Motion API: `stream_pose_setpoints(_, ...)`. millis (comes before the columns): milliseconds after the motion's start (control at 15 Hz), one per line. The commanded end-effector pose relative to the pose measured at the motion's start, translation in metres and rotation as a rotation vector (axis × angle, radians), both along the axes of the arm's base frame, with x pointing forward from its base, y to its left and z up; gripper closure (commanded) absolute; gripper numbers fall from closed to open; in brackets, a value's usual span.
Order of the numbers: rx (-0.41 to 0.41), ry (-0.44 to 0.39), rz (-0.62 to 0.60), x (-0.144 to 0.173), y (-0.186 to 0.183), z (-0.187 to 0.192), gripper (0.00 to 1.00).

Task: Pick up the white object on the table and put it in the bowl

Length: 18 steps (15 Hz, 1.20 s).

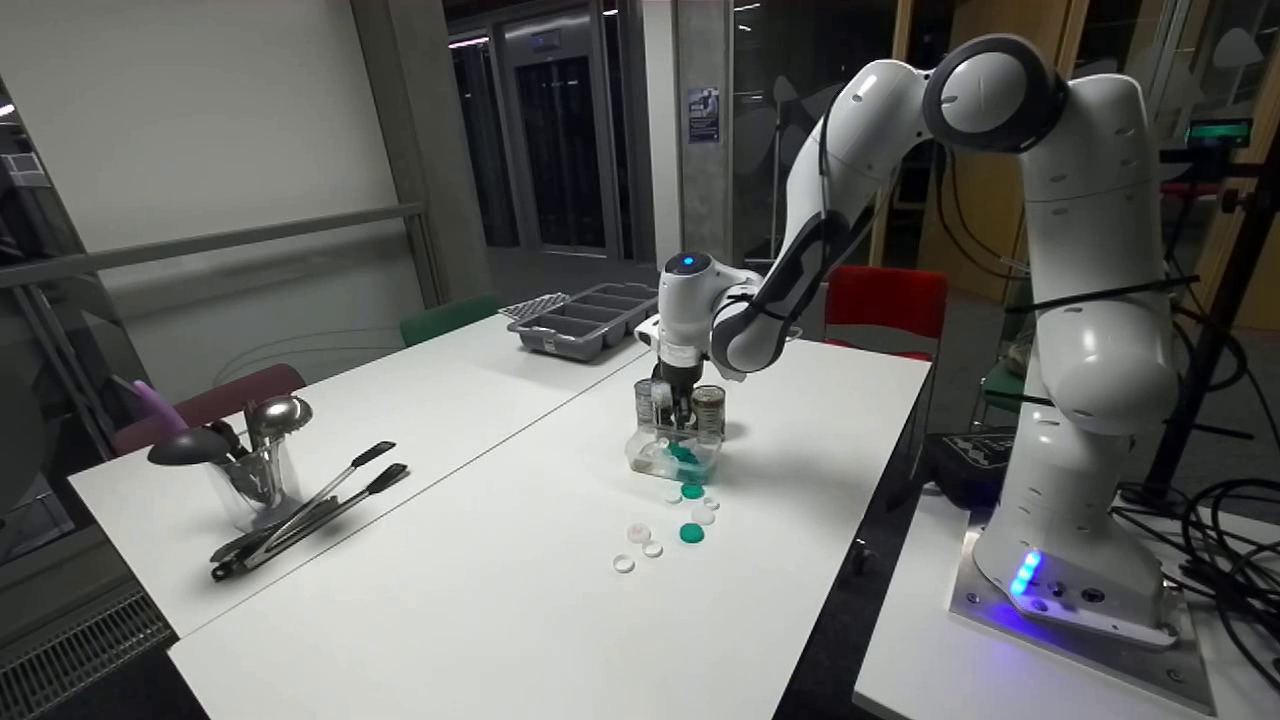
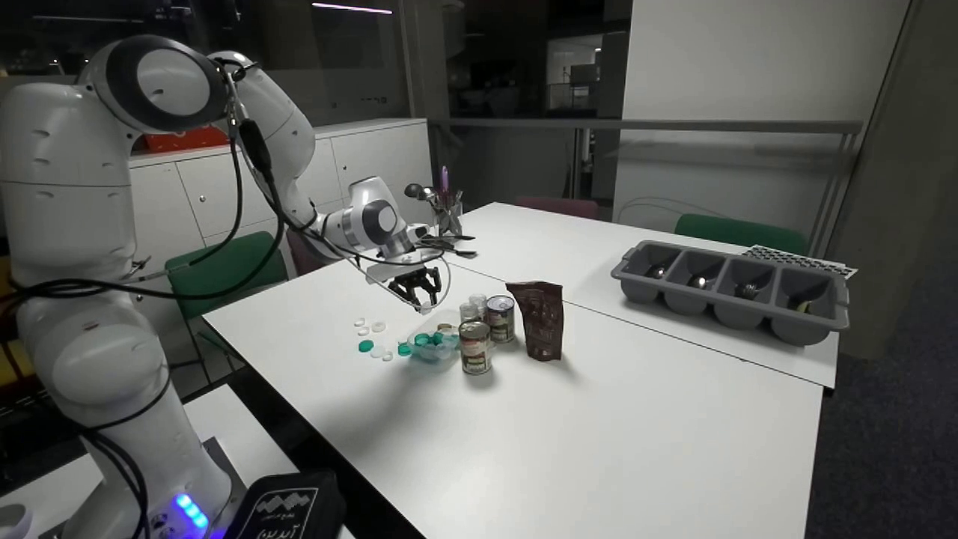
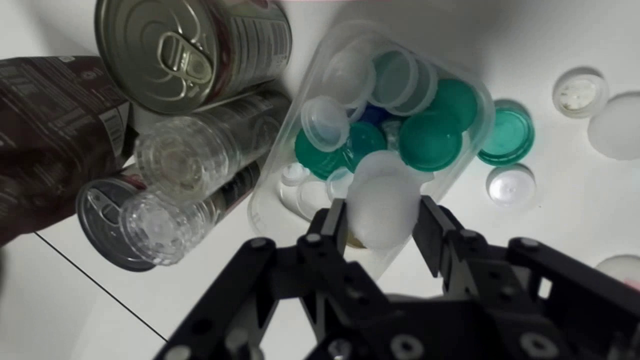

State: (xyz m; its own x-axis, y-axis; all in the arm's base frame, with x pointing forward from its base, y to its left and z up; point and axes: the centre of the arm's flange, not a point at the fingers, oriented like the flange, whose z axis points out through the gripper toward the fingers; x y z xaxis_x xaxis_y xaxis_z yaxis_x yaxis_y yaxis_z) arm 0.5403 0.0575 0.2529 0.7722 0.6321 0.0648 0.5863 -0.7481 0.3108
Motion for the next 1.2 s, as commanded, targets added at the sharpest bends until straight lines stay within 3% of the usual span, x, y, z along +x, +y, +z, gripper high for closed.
stream_pose_setpoints(0,0.030,-0.021,-0.011,0.012,-0.013,0.003,0.76)
stream_pose_setpoints(67,0.032,-0.021,-0.014,0.013,-0.015,0.003,0.36)
stream_pose_setpoints(200,0.037,-0.019,-0.013,0.016,-0.017,0.003,0.34)
stream_pose_setpoints(533,0.022,-0.021,0.016,0.014,-0.015,0.005,0.01)
stream_pose_setpoints(733,-0.003,-0.027,0.066,0.001,0.016,0.015,0.00)
stream_pose_setpoints(1000,-0.017,-0.048,0.256,-0.024,0.070,0.038,0.00)
stream_pose_setpoints(1133,0.051,-0.041,0.342,-0.036,0.093,0.053,0.00)
